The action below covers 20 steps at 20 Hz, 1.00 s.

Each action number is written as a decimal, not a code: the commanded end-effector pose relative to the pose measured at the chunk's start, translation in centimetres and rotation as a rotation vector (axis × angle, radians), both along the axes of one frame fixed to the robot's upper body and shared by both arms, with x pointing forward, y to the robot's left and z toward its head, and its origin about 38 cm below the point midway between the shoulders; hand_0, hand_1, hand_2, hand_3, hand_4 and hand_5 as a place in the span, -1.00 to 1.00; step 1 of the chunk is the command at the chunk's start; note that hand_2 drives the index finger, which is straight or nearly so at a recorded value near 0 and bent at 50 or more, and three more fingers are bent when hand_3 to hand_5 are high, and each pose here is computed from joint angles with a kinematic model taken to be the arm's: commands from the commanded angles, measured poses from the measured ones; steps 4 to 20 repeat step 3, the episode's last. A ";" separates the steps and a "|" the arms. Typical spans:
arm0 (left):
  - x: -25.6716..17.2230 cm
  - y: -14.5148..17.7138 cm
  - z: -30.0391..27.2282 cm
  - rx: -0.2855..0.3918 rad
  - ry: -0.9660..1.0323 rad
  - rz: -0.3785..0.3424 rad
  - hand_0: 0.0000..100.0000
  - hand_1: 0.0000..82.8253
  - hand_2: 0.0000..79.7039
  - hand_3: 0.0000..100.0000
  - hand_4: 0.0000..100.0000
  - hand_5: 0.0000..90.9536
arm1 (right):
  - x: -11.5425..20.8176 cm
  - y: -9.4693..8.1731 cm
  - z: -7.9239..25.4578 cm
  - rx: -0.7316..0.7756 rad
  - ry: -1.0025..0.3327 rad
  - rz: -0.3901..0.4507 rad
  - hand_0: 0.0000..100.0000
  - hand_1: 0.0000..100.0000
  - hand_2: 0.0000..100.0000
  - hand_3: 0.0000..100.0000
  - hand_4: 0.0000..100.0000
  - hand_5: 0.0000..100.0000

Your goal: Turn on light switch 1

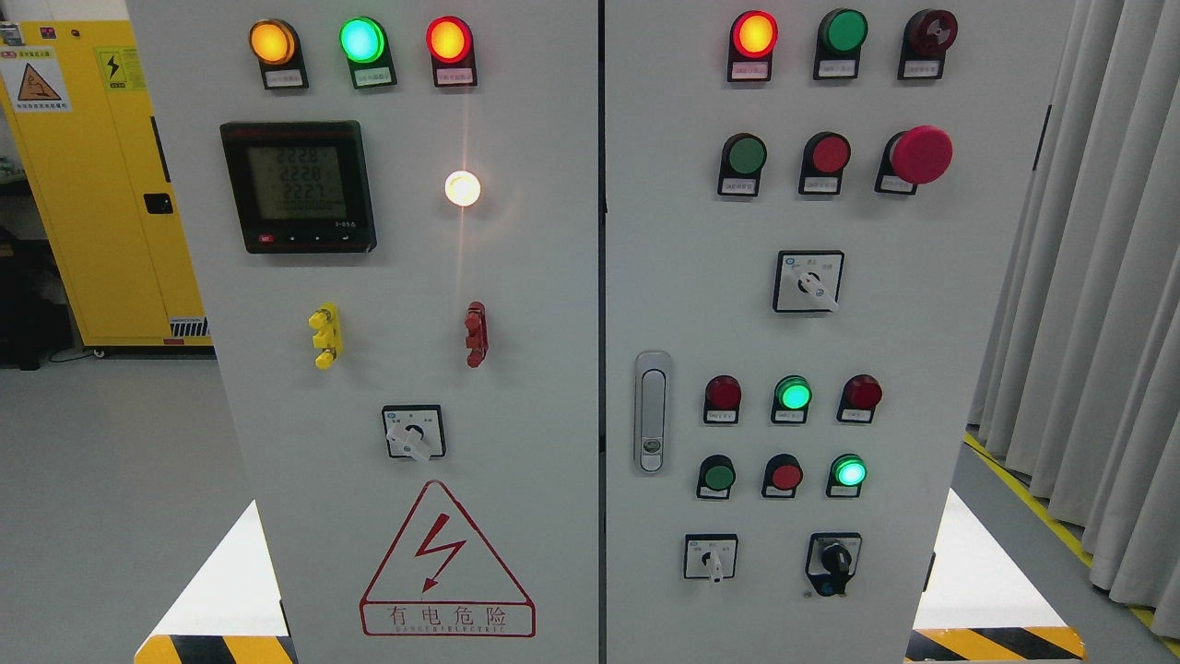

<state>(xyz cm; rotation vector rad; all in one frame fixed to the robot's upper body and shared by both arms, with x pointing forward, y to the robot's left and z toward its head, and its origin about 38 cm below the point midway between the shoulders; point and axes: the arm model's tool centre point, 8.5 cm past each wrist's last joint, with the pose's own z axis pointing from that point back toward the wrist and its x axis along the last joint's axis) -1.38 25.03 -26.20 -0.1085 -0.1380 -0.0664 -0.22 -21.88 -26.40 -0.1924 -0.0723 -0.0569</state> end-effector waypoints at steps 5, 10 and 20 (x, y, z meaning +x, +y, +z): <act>-1.5 0.1 0.0 0.003 0.045 0.033 -0.46 -0.69 -1.00 -1.00 -1.00 -1.00 | 0.0 0.0 0.0 0.001 0.000 0.000 -1.00 0.00 -0.92 -1.00 -1.00 -1.00; -1.5 0.1 0.0 0.003 0.045 0.033 -0.46 -0.69 -1.00 -1.00 -1.00 -1.00 | 0.0 0.0 0.0 0.001 0.000 0.000 -1.00 0.00 -0.92 -1.00 -1.00 -1.00; -1.5 0.1 0.0 0.003 0.045 0.033 -0.46 -0.69 -1.00 -1.00 -1.00 -1.00 | 0.0 0.0 0.0 0.001 0.000 0.000 -1.00 0.00 -0.92 -1.00 -1.00 -1.00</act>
